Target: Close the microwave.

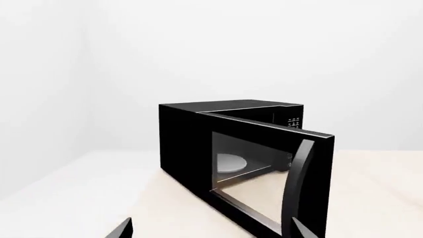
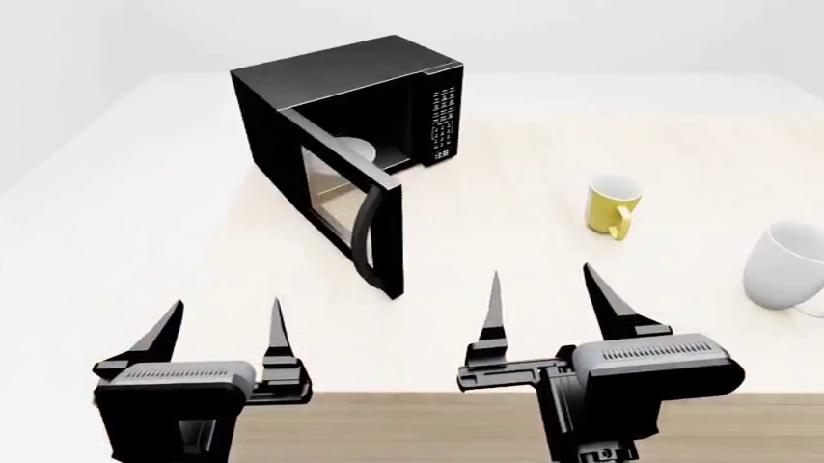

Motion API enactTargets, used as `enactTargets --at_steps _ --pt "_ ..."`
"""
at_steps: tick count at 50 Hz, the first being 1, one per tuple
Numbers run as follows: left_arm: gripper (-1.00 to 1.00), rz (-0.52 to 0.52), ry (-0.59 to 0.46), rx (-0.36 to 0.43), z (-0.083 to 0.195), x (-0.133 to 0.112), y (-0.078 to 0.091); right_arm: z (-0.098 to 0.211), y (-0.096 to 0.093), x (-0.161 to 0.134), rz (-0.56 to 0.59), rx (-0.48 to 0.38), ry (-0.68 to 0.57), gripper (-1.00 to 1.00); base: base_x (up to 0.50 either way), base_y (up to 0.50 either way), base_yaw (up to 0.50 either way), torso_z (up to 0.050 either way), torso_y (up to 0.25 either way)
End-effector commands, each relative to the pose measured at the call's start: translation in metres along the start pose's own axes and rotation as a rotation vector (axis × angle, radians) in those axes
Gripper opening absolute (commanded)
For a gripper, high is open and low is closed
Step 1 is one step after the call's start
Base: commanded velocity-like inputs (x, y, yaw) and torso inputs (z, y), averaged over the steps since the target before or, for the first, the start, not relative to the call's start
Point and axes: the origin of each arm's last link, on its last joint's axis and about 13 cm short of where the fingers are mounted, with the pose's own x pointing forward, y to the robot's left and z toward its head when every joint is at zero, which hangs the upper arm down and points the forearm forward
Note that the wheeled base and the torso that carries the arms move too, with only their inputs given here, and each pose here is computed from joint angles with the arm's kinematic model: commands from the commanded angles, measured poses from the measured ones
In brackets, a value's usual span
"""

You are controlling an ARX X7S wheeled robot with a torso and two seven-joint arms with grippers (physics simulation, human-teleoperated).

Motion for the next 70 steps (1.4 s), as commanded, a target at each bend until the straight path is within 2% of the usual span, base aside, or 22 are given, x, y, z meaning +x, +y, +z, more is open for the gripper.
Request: enactTargets --at_steps 1,7,19,29,30,43,53,61,70 --pt "1.00 -0.002 0.002 -0.003 -0.001 0.000 -0.001 -0.001 0.000 0.001 0.015 -0.005 0.003 1.00 0.00 0.00 0.00 0.000 0.000" --pt "1.00 -0.007 0.003 -0.001 -0.002 -0.001 -0.002 0.000 -0.002 -0.001 0.010 0.002 -0.010 1.00 0.03 0.00 0.00 0.000 0.000" --pt "1.00 -0.005 0.004 -0.002 -0.002 -0.001 -0.002 0.001 -0.002 -0.001 -0.006 0.014 -0.009 1.00 0.48 0.00 0.00 0.000 0.000" --pt "1.00 -0.009 0.003 -0.006 -0.001 0.000 -0.002 0.001 -0.001 0.000 0.001 -0.006 0.003 1.00 0.00 0.00 0.00 0.000 0.000" --pt "1.00 -0.009 0.003 -0.006 -0.001 0.000 -0.002 0.000 -0.001 0.000 -0.002 0.013 0.005 1.00 0.00 0.39 0.00 0.000 0.000" --pt "1.00 -0.008 0.006 -0.007 -0.002 -0.001 -0.001 0.000 -0.001 0.000 -0.002 -0.006 0.019 1.00 0.00 0.49 0.00 0.000 0.000" --pt "1.00 -0.009 0.006 -0.007 -0.002 -0.002 -0.002 0.002 -0.002 -0.003 0.001 0.008 -0.020 1.00 0.05 0.01 0.00 0.000 0.000" --pt "1.00 -0.005 0.003 -0.006 -0.002 -0.002 -0.002 0.002 -0.004 -0.003 -0.022 0.005 -0.003 1.00 0.47 0.00 0.00 0.000 0.000" --pt "1.00 -0.006 0.006 -0.003 -0.003 0.000 -0.001 0.010 -0.005 -0.001 -0.033 -0.006 -0.003 1.00 0.02 0.00 0.00 0.000 0.000"
